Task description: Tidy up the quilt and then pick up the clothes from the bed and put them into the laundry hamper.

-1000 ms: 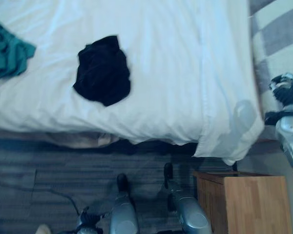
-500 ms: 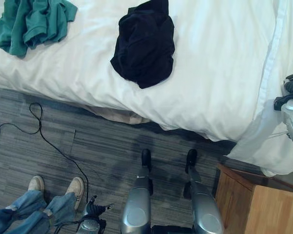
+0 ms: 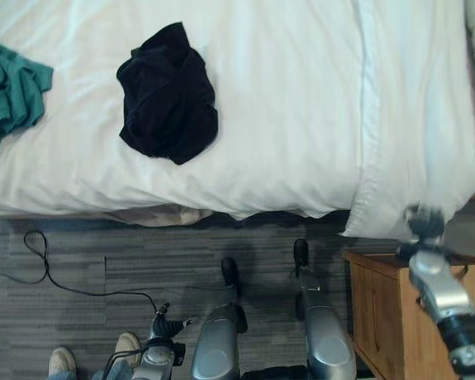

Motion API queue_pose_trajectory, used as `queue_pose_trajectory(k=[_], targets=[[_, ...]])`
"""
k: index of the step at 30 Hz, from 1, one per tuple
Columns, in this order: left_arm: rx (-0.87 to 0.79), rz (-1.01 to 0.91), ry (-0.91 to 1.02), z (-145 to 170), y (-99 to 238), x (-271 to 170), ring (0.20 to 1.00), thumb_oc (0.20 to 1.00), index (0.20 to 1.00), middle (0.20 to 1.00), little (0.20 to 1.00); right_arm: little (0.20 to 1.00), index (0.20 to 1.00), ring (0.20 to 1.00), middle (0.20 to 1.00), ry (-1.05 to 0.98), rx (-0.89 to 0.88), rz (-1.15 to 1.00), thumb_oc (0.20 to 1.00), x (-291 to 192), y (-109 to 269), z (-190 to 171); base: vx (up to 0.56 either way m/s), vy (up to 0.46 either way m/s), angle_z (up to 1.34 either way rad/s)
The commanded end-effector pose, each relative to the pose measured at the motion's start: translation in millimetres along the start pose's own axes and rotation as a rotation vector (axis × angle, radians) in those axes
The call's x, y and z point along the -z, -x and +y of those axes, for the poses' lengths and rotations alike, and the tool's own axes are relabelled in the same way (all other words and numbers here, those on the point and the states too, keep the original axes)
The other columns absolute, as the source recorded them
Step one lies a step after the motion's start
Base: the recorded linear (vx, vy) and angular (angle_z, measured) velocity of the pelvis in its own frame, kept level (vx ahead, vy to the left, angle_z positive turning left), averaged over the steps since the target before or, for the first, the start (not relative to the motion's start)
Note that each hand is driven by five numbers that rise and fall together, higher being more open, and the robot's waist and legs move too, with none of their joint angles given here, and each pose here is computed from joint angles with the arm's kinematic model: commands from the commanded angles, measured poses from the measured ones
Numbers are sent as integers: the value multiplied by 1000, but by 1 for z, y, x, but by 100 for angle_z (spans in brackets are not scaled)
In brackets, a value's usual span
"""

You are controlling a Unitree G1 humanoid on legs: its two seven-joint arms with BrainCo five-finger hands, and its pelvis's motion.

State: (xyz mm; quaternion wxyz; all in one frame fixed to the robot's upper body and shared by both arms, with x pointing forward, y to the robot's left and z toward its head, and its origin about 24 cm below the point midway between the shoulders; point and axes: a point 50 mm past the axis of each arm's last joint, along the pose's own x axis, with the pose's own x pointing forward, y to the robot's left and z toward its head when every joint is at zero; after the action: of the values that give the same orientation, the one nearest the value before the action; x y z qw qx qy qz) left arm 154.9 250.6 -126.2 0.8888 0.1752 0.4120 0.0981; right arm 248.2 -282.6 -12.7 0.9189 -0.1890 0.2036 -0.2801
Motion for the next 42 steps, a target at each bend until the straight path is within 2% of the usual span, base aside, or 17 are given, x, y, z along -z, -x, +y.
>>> queue_pose_trajectory(k=[1,4,5,6,7,9,11,15,20,21,23,24,29,31,34,37,42], targets=[[-52,86,-38,7,5,24,1000,1000,1000,1000,1000,200,200,200,200,86,-46,110,200,53,17,6,5,-26,-21],[-52,87,-49,3,3,21,1000,1000,1000,1000,1000,200,200,200,200,85,-106,201,200,70,22,16,14,-6,-11],[-45,100,-49,-3,2,19,1000,1000,1000,1000,1000,511,511,511,511,126,-146,340,511,98,30,25,64,28,-4],[-38,104,-45,-7,1,18,1000,1000,1000,1000,1000,1000,1000,1000,1000,134,-167,437,1000,115,38,27,125,55,0],[-27,111,-36,-13,1,15,1000,1000,1000,1000,1000,1000,1000,1000,1000,130,-182,586,1000,138,52,28,124,49,4],[-19,115,-27,-18,0,13,1000,1000,1000,1000,1000,1000,1000,1000,1000,125,-189,676,1000,153,62,27,114,29,9],[5,124,12,-31,1,10,1000,1000,1000,1000,1000,1000,1000,1000,1000,166,-189,893,1000,185,95,24,192,13,20],[-4,146,24,-46,5,11,1000,1000,1000,1000,1000,1000,1000,1000,1000,197,-238,1044,1000,207,124,20,156,-38,25],[-57,129,16,-55,9,12,1000,1000,1000,1000,1000,1000,1000,1000,1000,370,-363,1060,1000,218,137,13,175,32,10],[-93,194,112,-47,10,19,1000,1000,1000,1000,1000,1000,1000,1000,1000,402,-357,1051,1000,219,134,4,165,322,13],[-124,257,231,-44,12,27,1000,1000,1000,1000,1000,1000,1000,1000,1000,354,-318,1032,1000,217,126,-1,155,393,21],[-175,314,399,-42,14,35,1000,1000,1000,1000,1000,1000,1000,1000,1000,274,-293,1026,1000,214,120,-3,110,294,33],[-349,392,532,-24,24,61,1000,1000,1000,1000,1000,1000,1000,1000,1000,135,-241,976,1000,209,107,-10,160,457,19],[-365,390,523,-21,25,64,1000,1000,1000,1000,1000,1000,1000,1000,1000,113,-221,959,1000,206,103,-11,163,606,-27],[-355,364,389,-24,27,65,1000,1000,1000,1000,1000,1000,1000,1000,1000,108,-185,930,1000,202,96,-11,105,710,-10],[-275,205,111,-18,17,44,1000,1000,1000,1000,1000,1000,1000,1000,1000,59,-127,890,1000,197,93,-8,-14,814,18],[-249,234,81,13,10,42,1000,1000,1000,1000,1000,1000,1000,1000,1000,86,-169,838,1000,190,92,10,-15,533,-32]])
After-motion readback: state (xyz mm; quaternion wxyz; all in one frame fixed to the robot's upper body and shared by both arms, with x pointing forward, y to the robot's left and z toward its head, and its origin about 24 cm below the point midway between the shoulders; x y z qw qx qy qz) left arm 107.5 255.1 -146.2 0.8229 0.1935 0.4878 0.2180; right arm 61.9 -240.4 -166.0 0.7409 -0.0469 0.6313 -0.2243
